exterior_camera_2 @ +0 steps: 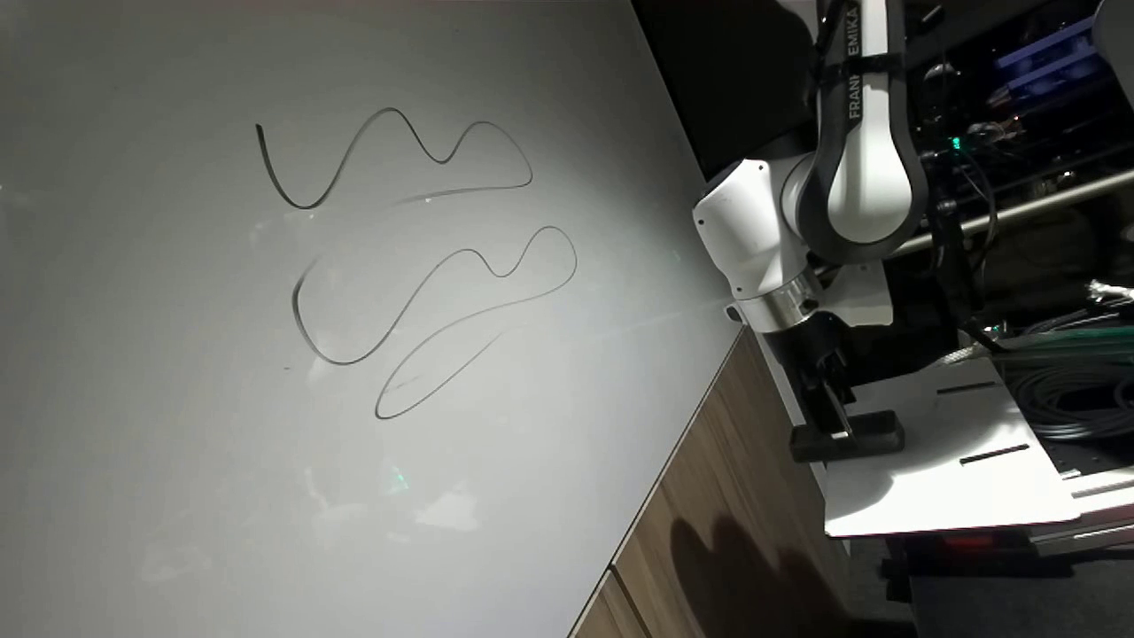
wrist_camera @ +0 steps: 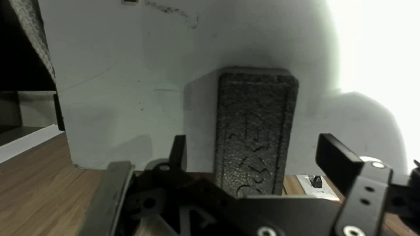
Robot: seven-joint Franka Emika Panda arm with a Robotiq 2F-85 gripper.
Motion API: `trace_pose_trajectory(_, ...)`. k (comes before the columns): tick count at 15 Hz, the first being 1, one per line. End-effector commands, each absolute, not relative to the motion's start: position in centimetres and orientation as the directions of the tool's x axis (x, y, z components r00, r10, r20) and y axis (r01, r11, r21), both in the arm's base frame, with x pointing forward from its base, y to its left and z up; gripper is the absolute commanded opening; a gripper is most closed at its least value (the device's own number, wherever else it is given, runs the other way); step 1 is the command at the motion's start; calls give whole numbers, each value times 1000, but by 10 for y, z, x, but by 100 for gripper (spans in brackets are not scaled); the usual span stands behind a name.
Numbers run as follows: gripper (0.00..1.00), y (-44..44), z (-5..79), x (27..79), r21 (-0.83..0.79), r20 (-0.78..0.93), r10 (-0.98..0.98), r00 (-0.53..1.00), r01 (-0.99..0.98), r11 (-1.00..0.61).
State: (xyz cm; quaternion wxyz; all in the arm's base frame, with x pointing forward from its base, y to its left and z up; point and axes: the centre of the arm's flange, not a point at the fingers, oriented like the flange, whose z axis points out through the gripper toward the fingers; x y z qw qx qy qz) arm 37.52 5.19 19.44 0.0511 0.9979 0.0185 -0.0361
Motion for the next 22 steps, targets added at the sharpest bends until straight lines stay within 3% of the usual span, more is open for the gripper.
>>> trace_pose_trajectory(1, 100, 41, 198, 332, 75, -52, 38, 998, 42, -996)
trace_pose_trajectory(2, 95, 41, 199, 332, 74, -52, 38, 998, 42, -996)
trace_pose_trajectory(3, 74, 41, 199, 332, 75, -51, 39, 998, 42, -996)
trace_pose_trajectory(5, 68, 40, 199, 333, 77, -50, 40, 998, 44, -996)
trace_pose_trajectory(10, 30, 37, 197, 333, 75, -54, 38, 998, 42, -996)
trace_pose_trajectory(22, 27, 96, 249, 349, 74, 1, 118, 993, 118, -990)
